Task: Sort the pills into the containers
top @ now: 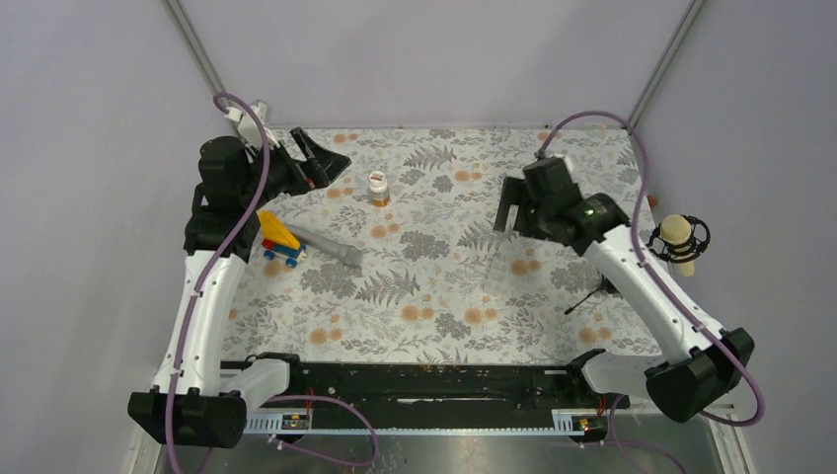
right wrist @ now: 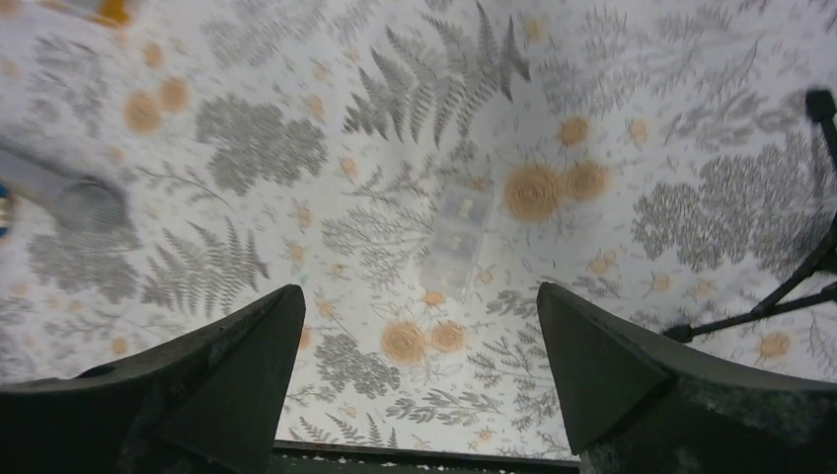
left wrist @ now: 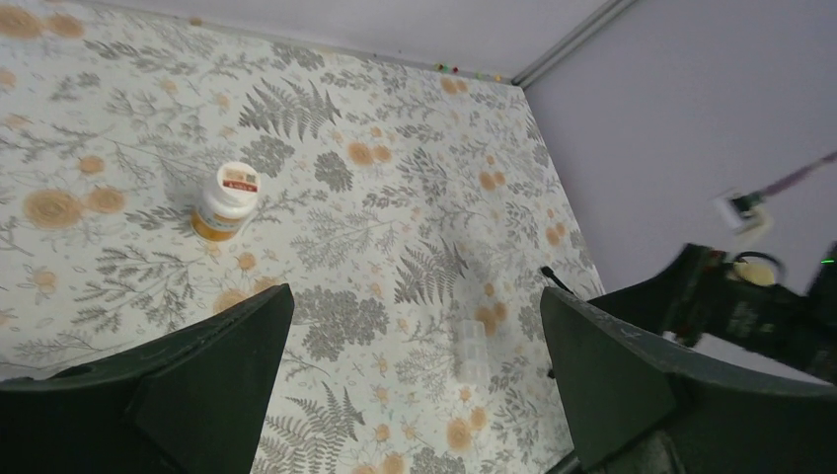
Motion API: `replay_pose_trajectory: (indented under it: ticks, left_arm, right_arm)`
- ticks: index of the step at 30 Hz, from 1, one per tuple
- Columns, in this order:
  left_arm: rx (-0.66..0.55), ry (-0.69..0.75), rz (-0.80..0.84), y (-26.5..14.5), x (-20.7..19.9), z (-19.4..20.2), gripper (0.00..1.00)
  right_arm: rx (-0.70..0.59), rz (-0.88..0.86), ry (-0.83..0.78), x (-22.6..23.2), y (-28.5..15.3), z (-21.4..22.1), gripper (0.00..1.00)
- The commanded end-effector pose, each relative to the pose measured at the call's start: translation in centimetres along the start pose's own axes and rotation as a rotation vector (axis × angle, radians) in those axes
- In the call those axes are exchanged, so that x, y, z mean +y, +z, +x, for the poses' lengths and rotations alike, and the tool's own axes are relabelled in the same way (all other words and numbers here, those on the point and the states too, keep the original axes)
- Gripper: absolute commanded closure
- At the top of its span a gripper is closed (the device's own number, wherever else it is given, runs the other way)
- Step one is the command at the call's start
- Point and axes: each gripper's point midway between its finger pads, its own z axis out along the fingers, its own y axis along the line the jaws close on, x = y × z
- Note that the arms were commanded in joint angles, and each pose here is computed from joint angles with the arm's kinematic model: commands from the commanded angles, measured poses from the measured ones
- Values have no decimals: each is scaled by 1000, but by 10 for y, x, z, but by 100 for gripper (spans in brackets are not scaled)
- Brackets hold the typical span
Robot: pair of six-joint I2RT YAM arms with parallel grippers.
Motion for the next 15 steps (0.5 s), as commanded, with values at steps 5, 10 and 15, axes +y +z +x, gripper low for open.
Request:
replay_pose_trajectory:
  ticks: [5, 10, 15]
  left_arm:
    - [53, -54, 77, 10, -1, 20, 1]
    - [74, -78, 44, 14, 11, 32, 1]
    - [99, -98, 26, 16, 20, 44, 1]
  right_arm:
    - [61, 214, 62, -10, 67, 69, 12]
    - [126, 315, 37, -11, 89, 100, 14]
    - [186, 388, 45, -17, 105, 132, 14]
